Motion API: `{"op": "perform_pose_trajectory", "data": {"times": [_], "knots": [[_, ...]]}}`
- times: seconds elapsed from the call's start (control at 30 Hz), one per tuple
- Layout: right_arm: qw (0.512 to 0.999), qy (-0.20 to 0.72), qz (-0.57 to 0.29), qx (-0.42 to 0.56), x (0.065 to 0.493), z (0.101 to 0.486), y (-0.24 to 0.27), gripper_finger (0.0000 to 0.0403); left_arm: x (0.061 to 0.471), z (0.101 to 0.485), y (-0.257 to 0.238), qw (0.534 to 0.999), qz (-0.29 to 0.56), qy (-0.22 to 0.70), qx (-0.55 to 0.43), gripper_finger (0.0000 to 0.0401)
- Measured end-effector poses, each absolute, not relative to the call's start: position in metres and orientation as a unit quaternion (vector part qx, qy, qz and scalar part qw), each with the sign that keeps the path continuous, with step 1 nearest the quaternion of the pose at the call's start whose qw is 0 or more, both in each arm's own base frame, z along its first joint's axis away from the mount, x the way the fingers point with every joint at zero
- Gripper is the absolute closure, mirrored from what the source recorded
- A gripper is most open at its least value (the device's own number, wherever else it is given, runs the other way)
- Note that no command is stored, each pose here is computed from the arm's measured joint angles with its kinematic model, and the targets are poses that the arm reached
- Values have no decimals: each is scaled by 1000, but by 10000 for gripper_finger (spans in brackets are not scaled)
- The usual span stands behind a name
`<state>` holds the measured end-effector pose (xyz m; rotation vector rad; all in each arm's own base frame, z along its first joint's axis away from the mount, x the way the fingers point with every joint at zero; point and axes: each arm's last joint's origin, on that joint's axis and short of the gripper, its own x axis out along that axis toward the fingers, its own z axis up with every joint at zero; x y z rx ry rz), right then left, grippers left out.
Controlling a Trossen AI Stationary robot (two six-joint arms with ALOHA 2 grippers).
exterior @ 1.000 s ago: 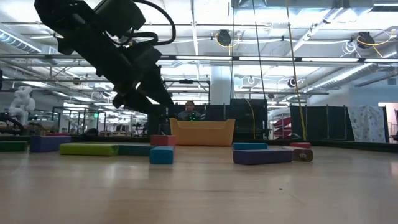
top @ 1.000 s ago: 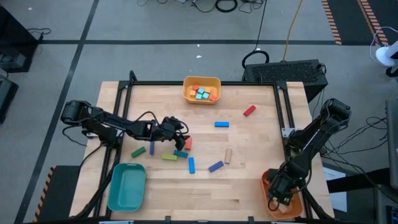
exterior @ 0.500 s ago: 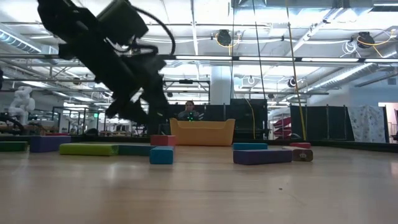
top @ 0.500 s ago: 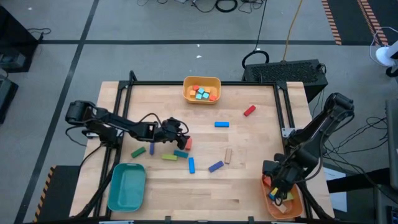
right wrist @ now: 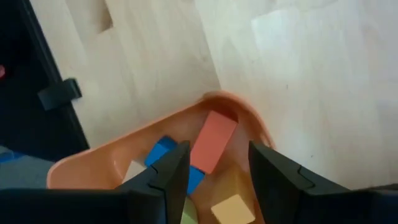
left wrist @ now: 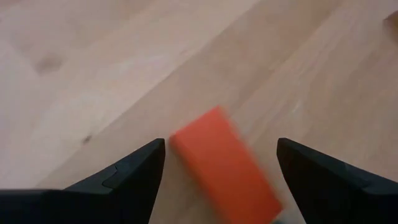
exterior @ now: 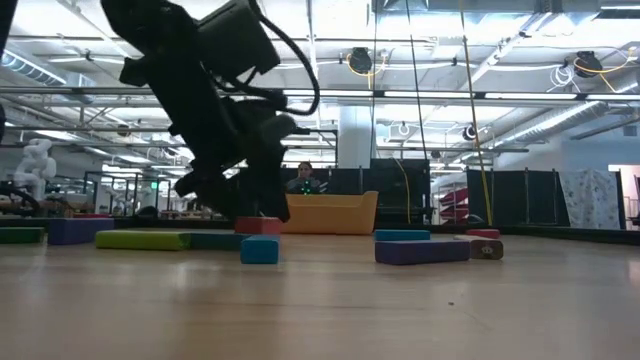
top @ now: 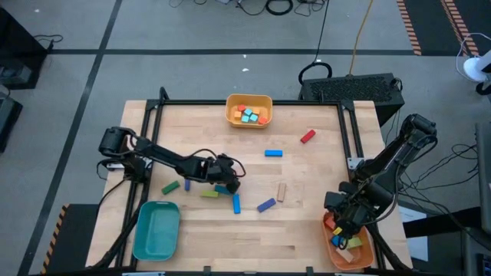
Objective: Sort blocks by size
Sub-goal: Put the big orange rectangle block into the orange bin
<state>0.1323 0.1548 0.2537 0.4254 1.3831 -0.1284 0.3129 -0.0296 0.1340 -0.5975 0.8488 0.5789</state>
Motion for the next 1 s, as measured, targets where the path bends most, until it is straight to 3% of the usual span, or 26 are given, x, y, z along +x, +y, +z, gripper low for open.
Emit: {"op": "perform_pose_trajectory", "data": {"times": [0.27,0.4,0.57,0.8,1.0], "knots": [[776,603,-74,171,134,254,153,255,310,122,-29,795,304,459,-254,128],[816,555,-93,130,137,255,150,255,310,123,-28,801,294,466,-233,183],[893,421,-155,36,144,256,143,255,314,127,-29,815,258,482,-191,267],[917,335,-166,-138,155,238,136,255,326,138,-33,837,184,490,-161,267],[922,288,-190,-177,170,216,127,255,337,146,-37,860,102,470,-170,267]]}}
